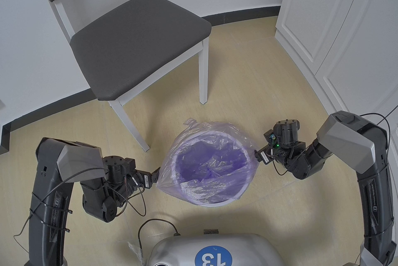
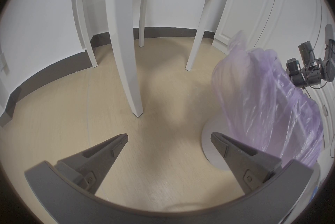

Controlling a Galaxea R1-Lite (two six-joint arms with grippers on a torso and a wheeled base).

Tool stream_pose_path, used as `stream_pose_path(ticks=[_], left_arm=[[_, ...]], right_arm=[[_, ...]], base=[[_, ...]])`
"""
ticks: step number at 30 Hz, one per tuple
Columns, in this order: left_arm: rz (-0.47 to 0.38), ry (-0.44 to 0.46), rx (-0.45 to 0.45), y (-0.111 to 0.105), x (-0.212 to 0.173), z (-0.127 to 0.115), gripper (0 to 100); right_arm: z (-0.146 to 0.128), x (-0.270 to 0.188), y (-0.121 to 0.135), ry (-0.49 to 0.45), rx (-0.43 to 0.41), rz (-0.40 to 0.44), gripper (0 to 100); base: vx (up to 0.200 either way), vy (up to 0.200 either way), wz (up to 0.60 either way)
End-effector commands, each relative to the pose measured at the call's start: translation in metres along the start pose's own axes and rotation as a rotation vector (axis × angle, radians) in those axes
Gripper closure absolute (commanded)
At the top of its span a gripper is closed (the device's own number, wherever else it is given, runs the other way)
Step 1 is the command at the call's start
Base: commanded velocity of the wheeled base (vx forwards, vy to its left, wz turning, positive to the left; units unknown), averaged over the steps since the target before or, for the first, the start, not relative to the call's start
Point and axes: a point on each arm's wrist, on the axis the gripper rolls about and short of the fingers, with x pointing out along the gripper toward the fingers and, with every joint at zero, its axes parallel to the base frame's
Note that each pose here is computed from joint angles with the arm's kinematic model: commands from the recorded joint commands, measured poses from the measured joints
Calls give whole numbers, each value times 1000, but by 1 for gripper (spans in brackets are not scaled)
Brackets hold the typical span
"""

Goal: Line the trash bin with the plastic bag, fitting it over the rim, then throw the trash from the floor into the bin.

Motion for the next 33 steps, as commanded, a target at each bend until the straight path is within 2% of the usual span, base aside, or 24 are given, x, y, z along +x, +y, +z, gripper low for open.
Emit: stream_pose_path(ticks=[1,3,5,6,8,12,15,20,27,33], left_arm=[[-60,-43,7,-15,-34,31,0],[-95,-43,10,-18,-44,37,0],[-95,-43,10,-18,-44,37,0],[-119,-44,12,-18,-55,42,0],[-135,-46,12,-20,-66,47,0],[-192,-24,22,-29,-80,46,0],[-223,15,31,-40,-81,36,0],[-205,75,37,-40,-67,10,0],[-181,106,37,-39,-58,-4,0],[-185,112,56,-51,-59,-6,0]], right_arm=[[11,-55,-1,-7,-26,36,0],[18,-76,3,-35,-39,50,0],[18,-76,3,-35,-39,50,0],[27,-100,5,-64,-65,69,0],[34,-117,9,-89,-78,84,0],[31,-130,20,-84,-102,119,0],[24,-129,27,-56,-112,123,0],[11,-116,32,-33,-107,113,0],[4,-102,32,-54,-86,100,0],[-8,-114,37,-68,-99,182,0]], base=[[0,0,0],[0,0,0],[0,0,0],[0,0,0],[0,0,0],[0,0,0],[0,0,0],[0,0,0],[0,0,0],[0,0,0]])
